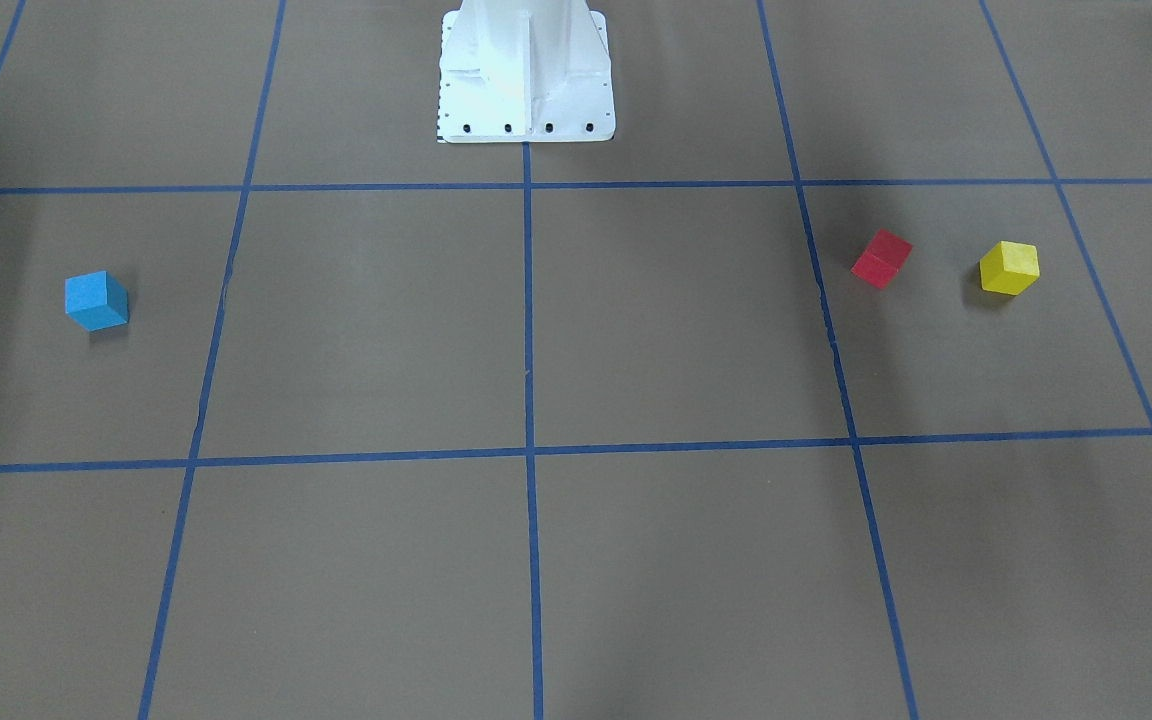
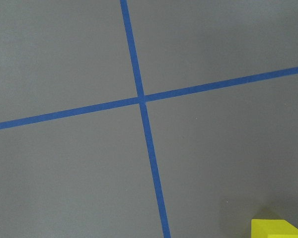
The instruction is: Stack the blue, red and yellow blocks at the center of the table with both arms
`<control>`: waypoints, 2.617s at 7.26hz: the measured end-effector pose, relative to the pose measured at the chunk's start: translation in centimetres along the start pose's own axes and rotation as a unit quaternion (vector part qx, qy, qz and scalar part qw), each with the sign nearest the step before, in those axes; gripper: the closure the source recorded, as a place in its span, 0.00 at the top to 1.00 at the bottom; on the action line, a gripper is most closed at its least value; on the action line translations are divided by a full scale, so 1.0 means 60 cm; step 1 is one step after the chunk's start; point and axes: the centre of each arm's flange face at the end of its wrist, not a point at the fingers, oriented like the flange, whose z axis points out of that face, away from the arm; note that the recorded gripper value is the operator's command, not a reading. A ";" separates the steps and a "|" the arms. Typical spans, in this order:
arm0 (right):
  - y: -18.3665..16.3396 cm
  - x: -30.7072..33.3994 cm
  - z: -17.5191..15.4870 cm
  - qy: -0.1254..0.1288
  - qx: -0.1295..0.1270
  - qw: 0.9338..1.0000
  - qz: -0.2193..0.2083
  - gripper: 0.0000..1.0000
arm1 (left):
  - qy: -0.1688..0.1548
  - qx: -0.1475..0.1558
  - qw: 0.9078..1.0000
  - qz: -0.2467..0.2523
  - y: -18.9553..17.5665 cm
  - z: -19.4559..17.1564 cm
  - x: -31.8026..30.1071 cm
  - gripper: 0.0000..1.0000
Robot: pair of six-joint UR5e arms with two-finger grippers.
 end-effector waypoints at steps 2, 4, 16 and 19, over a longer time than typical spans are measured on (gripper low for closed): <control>-0.005 -0.017 -0.020 0.001 0.012 1.000 -0.011 1.00 | -0.001 0.006 1.000 0.007 -0.004 -0.012 0.011 1.00; -0.029 -0.042 -0.050 0.007 0.041 0.998 -0.036 1.00 | -0.004 0.021 1.000 0.023 -0.017 -0.034 0.034 1.00; 0.141 -0.413 0.151 -0.024 0.139 0.987 0.071 1.00 | -0.068 0.120 0.987 0.083 -0.136 -0.134 0.100 1.00; 0.149 -0.453 0.202 -0.037 0.151 0.987 0.044 0.96 | -0.067 0.121 0.987 0.084 -0.137 -0.134 0.101 1.00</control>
